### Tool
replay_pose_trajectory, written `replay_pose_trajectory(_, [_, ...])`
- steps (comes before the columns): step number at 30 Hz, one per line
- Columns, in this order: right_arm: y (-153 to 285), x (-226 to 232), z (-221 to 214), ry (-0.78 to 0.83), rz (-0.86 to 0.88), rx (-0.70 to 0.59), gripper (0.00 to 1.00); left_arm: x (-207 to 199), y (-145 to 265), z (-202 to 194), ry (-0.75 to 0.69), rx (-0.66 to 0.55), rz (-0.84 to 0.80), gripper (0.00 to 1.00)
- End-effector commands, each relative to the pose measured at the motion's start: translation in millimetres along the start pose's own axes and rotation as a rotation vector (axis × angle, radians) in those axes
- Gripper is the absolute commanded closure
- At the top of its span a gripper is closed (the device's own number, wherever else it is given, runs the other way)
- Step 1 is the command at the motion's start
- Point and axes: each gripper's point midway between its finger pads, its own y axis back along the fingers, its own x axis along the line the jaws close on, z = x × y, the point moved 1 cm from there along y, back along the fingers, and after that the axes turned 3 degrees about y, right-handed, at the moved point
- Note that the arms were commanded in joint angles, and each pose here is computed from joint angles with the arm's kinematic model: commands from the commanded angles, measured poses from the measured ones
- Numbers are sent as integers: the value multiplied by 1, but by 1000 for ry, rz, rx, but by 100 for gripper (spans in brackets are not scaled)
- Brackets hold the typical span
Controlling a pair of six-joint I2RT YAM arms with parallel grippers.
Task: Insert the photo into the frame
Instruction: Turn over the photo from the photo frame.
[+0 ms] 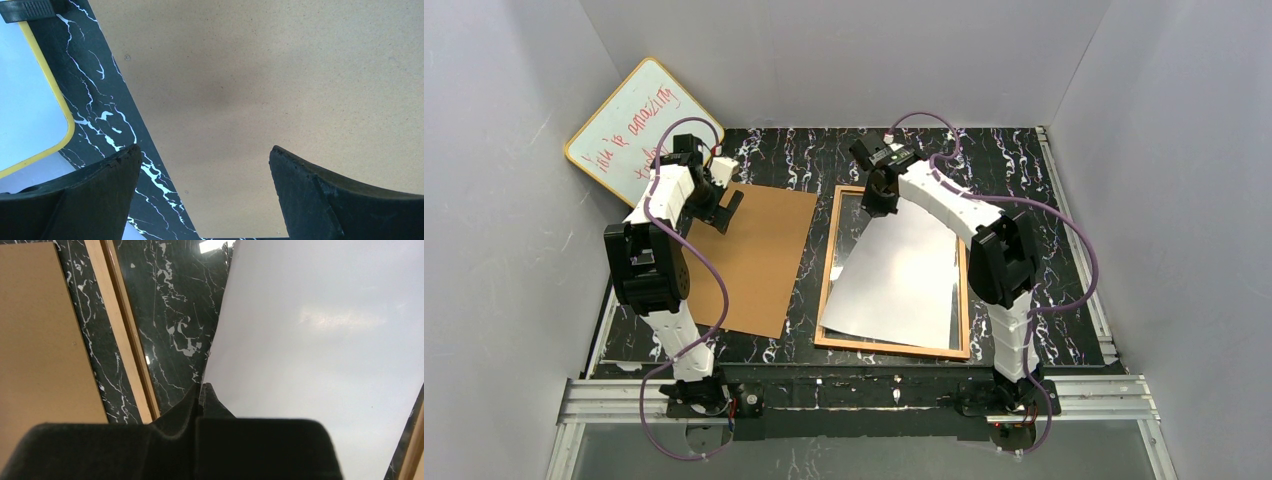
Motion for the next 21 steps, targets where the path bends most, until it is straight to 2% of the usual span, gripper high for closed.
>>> replay_pose_trajectory(1, [14, -4, 0, 87, -12, -16, 99, -2, 16, 2, -11, -24, -2, 2])
replay_pose_trajectory(8, [13, -6, -14, 231, -39, 41, 99, -4, 16, 2, -7, -24, -9, 2])
replay_pose_trajectory(21, [-7, -25, -30, 288, -135, 69, 99, -4, 18, 2, -6, -22, -7, 2])
